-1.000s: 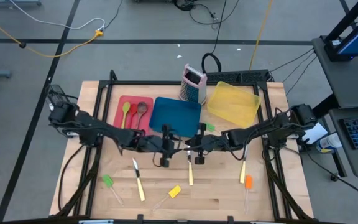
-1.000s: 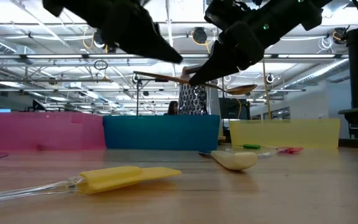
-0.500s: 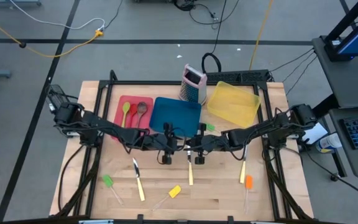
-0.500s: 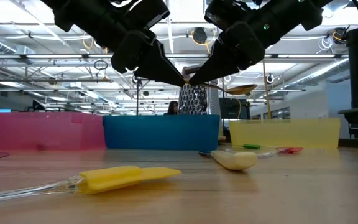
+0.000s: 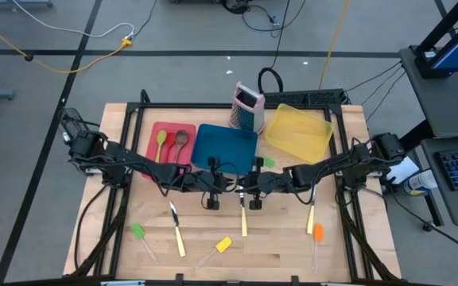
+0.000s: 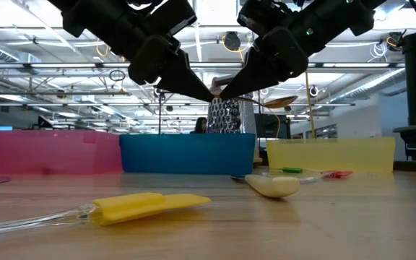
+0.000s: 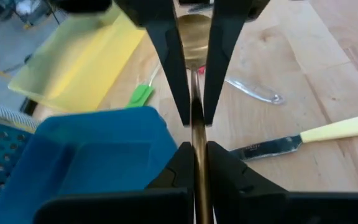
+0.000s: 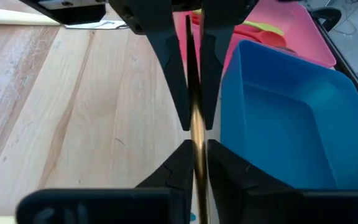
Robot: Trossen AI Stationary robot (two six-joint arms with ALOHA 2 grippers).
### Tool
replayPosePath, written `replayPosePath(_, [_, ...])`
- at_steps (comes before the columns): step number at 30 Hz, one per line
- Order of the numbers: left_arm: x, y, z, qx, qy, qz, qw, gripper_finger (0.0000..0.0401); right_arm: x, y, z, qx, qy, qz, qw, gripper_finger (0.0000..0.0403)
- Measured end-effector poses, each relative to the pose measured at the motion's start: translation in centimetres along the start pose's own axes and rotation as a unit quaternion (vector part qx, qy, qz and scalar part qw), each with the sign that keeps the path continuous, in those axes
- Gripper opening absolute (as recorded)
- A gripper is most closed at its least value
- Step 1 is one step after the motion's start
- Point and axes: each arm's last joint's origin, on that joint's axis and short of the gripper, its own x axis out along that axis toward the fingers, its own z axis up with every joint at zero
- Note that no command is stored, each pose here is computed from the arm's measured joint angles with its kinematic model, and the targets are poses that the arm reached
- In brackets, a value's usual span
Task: Pick & Place Kitchen Items
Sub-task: Put the gold spoon into the red bin
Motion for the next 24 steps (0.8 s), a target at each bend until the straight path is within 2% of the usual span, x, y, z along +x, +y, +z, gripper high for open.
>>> replayPosePath(7, [-0.1, -0.4, -0.6, -0.050, 0.032, -0.004, 0.998, 0.0012, -0.4, 0.4, 0.2, -0.018, -0.006, 0.005, 1.000, 0.0105])
replayPosePath(10, [-0.3, -0.8, -0.7, -0.094, 0.040, 0.006, 0.995, 0.0015, -1.2, 1.1, 0.8, -0.028, -0.023, 0.014, 0.999, 0.0120])
replayPosePath(13, [-1.0, -1.5, -0.4, -0.103, 0.036, 0.014, 0.994, 0.0016, -2.3, 2.2, 1.3, -0.035, -0.045, 0.040, 0.998, 0.0126])
replayPosePath(18, [-3.2, -1.6, 0.0, -0.123, 0.044, 0.077, 0.988, 0.0012, -4.4, 4.6, 2.7, -0.055, -0.116, 0.106, 0.986, 0.0122])
replayPosePath(24, [-8.1, -0.8, 0.7, -0.198, 0.029, 0.171, 0.965, 0.0017, -5.5, 6.7, 2.7, -0.088, -0.131, 0.131, 0.979, 0.0118])
